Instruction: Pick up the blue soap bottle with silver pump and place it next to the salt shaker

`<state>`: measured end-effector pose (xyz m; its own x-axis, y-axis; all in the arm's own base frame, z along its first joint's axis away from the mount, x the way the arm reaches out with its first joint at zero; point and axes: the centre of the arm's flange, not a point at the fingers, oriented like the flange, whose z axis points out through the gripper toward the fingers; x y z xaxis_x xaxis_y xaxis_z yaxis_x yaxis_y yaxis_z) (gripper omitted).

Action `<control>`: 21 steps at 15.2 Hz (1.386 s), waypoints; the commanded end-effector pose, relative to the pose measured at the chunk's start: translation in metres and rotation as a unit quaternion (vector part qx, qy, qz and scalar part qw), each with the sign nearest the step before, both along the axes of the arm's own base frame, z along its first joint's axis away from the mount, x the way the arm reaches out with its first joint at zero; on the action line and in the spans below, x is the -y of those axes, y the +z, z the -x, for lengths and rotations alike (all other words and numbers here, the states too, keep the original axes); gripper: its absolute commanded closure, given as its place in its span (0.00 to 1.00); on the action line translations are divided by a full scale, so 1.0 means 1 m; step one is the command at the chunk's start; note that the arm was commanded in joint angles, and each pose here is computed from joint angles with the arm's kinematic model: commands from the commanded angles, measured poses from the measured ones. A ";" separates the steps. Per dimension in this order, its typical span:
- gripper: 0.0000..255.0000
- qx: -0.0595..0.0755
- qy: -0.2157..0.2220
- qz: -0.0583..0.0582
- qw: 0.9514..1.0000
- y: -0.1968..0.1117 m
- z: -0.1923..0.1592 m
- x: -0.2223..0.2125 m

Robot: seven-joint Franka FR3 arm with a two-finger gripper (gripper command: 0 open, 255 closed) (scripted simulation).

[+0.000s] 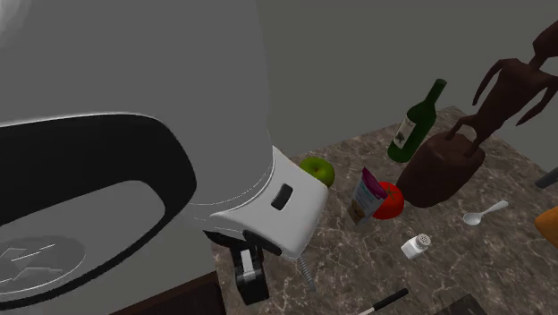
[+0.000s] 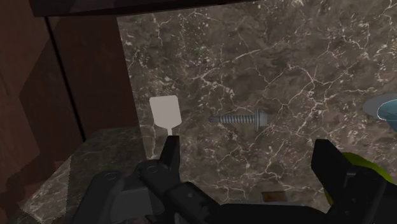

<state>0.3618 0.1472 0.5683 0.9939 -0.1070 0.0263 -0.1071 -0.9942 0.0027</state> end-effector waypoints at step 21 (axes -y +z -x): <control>0.00 -0.060 -0.011 -0.004 0.998 -0.085 -0.115 -0.259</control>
